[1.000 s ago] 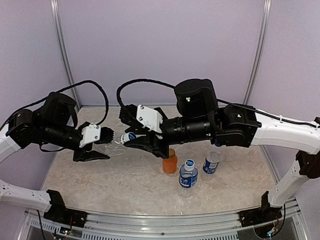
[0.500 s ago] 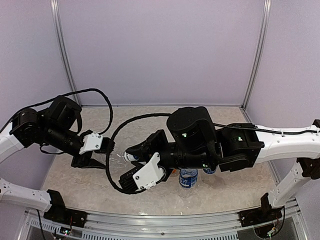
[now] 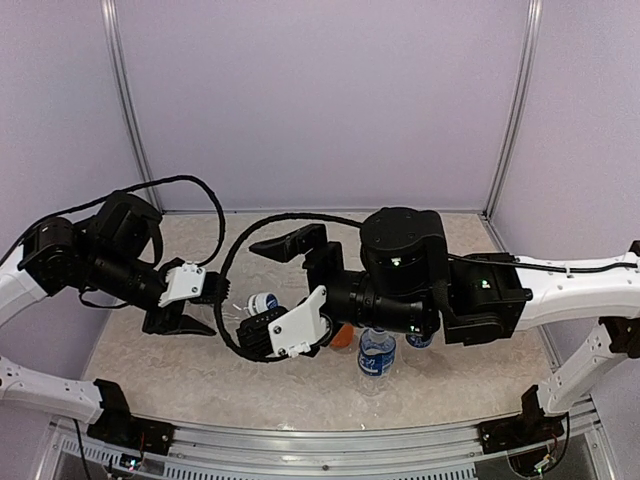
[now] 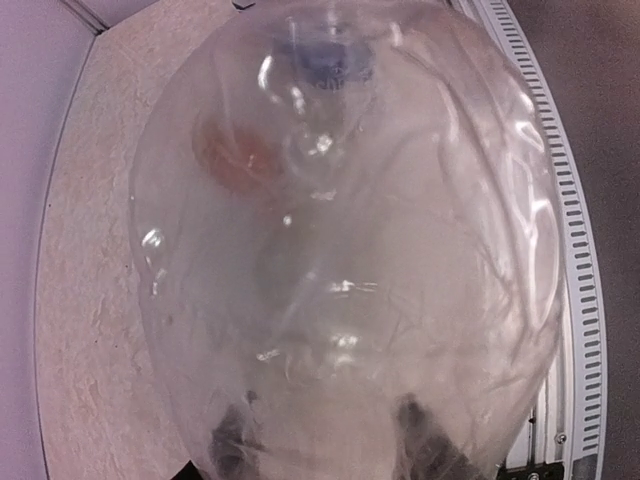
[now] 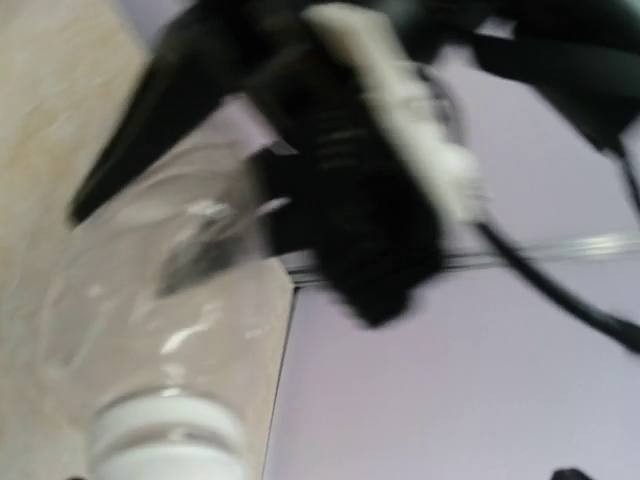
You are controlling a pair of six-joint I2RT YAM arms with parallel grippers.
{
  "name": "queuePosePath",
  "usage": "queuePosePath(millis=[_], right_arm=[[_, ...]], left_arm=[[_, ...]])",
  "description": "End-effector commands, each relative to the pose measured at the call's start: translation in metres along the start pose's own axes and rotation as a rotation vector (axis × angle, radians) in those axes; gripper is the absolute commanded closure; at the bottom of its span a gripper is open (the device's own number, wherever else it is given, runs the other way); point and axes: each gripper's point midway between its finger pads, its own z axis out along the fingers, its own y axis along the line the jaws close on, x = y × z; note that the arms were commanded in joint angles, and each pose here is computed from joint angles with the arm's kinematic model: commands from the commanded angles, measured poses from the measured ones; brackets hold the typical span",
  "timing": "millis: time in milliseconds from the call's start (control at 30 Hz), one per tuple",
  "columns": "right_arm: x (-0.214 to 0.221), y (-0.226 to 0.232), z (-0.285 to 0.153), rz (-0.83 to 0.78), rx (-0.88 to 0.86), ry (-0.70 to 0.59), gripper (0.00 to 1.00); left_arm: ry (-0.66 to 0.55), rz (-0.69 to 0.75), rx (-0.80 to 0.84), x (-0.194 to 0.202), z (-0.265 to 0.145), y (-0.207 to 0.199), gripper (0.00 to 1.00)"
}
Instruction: Unscrew the bottle caps
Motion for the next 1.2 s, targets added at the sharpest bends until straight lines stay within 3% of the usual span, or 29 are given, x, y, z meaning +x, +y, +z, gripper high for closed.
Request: queuePosePath(millis=[0,133,233,400,433,500,633,800,1067,1167], right_arm=[[-0.006,-0.047,-0.026,0.272,0.157,-0.082,0.01],[-0.008,-0.079,-0.042,0.670,0.149,-0.233,0.01],[0.014,-0.099,-0.046,0.996,0.129,-0.275,0.01],[0.041,-0.095,-0.039,1.246,0.137,-0.242,0.02],[0.057,-0.098,-0.031,1.415,0.146,-0.208,0.04],[0.066,-0.098,-0.023,1.523,0.135,-0.180,0.07],[0.061,-0.097,-0.009,1.566,0.073,-0.174,0.15],[0.070,-0.073,0.011,1.545,0.027,-0.061,0.24],[0.073,-0.062,0.016,1.530,0.012,-0.034,0.44],[0.076,-0.059,0.018,1.534,0.013,-0.015,0.56]], left_arm=[[-0.034,-0.035,-0.100,-0.008,-0.002,0.019,0.56],[-0.047,-0.041,-0.354,-0.011,-0.005,0.068,0.55],[-0.059,-0.022,-0.536,-0.016,-0.016,0.102,0.55],[-0.093,-0.071,-0.535,-0.025,-0.022,0.105,0.55],[-0.088,-0.074,-0.531,-0.023,-0.021,0.104,0.55],[-0.083,-0.069,-0.535,-0.022,-0.020,0.105,0.55],[-0.087,-0.065,-0.533,-0.023,-0.020,0.105,0.55],[-0.089,-0.059,-0.542,-0.024,-0.021,0.106,0.55],[-0.093,-0.063,-0.542,-0.023,-0.023,0.105,0.55],[-0.095,-0.059,-0.543,-0.024,-0.024,0.106,0.55]])
